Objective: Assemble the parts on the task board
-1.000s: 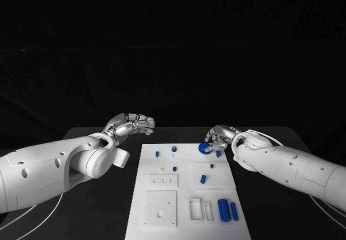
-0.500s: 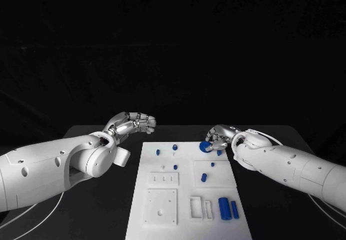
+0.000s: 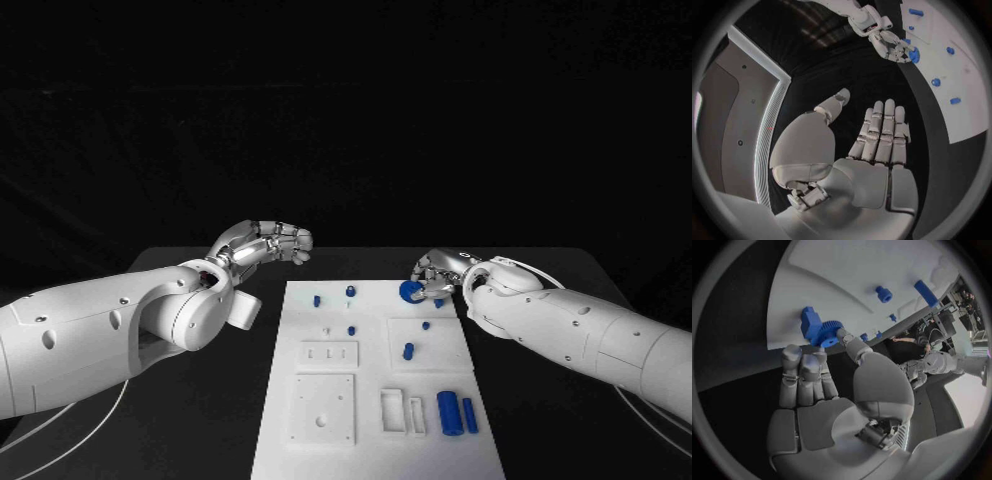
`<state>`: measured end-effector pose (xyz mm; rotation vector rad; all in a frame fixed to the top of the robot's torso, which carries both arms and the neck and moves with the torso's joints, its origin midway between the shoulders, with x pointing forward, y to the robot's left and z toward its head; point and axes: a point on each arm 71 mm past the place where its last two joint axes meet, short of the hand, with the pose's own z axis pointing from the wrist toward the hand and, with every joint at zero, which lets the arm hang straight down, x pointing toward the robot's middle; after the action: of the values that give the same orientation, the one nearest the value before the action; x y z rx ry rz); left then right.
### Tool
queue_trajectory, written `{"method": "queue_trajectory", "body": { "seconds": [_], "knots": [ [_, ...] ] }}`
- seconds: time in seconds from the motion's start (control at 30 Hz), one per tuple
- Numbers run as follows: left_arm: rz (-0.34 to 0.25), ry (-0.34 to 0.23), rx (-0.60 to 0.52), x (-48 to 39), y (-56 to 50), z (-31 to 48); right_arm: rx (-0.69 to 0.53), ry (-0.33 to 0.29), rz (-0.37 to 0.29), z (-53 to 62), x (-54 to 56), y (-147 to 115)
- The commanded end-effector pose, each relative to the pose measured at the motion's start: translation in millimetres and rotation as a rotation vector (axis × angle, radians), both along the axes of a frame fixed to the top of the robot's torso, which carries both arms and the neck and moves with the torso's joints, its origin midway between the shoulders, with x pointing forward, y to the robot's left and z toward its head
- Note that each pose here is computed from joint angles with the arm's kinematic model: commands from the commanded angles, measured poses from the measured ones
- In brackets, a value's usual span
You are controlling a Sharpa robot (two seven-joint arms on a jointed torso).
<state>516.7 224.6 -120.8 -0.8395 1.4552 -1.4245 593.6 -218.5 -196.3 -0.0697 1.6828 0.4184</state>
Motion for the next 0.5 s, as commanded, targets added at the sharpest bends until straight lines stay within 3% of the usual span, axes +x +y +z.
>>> {"method": "queue_trajectory", "body": {
  "seconds": [0.03, 0.5],
  "knots": [
    [-0.017, -0.008, -0.005, -1.2, -2.5, 1.3, -0.033, 0.033, 0.015, -5.5, -1.0, 1.2],
    [-0.012, -0.004, -0.003, -1.9, -1.1, 1.2, -0.1, 0.047, 0.042, -12.8, -4.7, 6.7]
  ]
}}
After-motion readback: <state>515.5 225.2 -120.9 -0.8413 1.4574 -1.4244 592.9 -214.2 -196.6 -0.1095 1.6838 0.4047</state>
